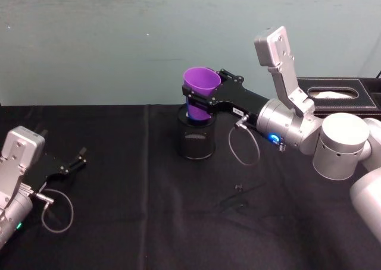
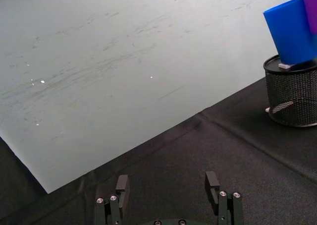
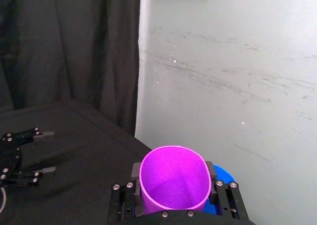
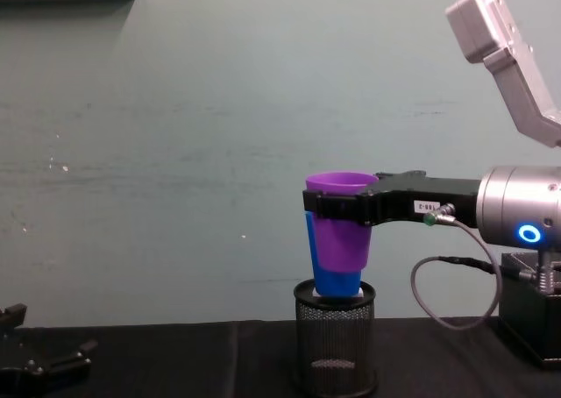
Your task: Pick up one cup with a gripper and tap it against the other cup.
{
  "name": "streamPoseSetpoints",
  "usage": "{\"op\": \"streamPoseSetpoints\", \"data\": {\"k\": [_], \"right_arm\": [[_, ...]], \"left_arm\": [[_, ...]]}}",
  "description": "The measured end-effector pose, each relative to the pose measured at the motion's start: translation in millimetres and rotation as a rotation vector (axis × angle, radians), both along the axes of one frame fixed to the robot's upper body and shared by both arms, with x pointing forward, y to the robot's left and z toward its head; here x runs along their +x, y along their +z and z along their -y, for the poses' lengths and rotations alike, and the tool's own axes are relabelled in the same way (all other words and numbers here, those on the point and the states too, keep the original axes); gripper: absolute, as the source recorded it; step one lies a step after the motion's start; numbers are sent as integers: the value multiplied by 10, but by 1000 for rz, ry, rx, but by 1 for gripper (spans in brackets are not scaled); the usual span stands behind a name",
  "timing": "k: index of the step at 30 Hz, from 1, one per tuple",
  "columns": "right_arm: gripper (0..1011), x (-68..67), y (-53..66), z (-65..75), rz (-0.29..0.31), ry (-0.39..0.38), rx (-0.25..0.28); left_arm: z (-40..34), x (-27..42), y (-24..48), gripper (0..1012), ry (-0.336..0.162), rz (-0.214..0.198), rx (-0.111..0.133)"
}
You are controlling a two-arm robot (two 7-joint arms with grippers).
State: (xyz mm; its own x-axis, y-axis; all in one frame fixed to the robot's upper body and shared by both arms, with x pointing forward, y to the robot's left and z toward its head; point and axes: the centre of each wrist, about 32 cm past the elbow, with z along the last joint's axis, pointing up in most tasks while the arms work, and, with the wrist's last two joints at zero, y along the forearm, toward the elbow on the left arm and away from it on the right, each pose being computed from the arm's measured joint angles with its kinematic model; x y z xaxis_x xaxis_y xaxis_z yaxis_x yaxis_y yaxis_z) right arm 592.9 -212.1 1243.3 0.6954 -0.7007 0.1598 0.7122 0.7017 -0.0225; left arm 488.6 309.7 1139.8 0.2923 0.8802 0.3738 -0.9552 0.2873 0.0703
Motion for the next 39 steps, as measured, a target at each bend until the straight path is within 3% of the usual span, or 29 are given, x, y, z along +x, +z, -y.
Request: {"op": "streamPoseSetpoints", "data": {"k": [39], "right_arm": [[735, 123, 60, 18, -17, -18, 30]], "left_arm": [[0, 0, 0, 1000, 0, 0, 0]]}}
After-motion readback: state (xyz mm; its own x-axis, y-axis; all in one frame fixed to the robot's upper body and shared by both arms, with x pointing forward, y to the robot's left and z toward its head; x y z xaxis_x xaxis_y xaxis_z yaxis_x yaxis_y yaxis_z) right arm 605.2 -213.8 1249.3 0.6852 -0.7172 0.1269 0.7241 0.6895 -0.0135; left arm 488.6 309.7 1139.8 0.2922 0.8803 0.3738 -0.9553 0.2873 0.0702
